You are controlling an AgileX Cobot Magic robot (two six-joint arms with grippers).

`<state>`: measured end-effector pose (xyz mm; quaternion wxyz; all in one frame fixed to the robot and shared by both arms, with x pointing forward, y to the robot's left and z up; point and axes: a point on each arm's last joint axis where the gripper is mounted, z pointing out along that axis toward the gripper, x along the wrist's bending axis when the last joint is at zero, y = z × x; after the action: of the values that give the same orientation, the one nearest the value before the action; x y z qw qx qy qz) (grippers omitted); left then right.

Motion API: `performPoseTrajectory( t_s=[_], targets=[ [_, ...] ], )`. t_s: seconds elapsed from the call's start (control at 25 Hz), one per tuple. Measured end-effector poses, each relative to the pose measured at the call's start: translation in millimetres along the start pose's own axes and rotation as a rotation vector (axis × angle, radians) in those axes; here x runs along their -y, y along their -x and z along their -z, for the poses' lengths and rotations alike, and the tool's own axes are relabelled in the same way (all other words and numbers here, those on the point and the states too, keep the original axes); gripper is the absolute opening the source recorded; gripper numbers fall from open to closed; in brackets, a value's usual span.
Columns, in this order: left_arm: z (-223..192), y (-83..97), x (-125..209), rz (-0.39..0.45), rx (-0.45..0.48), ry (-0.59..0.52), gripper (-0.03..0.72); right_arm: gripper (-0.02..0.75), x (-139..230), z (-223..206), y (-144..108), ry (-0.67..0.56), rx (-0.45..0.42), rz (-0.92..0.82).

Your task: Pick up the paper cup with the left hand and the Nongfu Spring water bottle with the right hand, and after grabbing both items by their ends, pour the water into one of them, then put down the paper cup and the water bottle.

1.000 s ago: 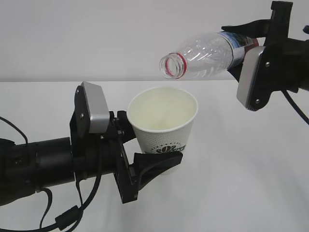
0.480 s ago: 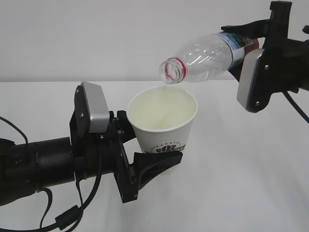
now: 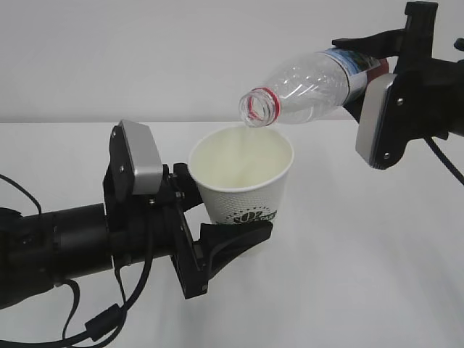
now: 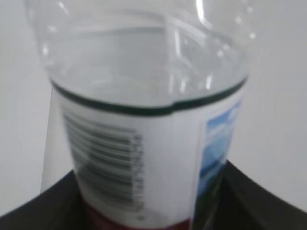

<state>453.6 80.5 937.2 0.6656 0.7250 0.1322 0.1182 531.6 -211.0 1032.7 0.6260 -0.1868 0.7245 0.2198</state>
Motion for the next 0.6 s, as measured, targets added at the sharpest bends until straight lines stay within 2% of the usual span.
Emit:
performPoseTrajectory(
  t_s=[0.6],
  targets=[
    [0.0, -0.1, -0.4, 0.001, -0.001, 0.005, 0.555, 0.449, 0.1, 0.0, -0.1, -0.001, -0.001, 0.024]
  ],
)
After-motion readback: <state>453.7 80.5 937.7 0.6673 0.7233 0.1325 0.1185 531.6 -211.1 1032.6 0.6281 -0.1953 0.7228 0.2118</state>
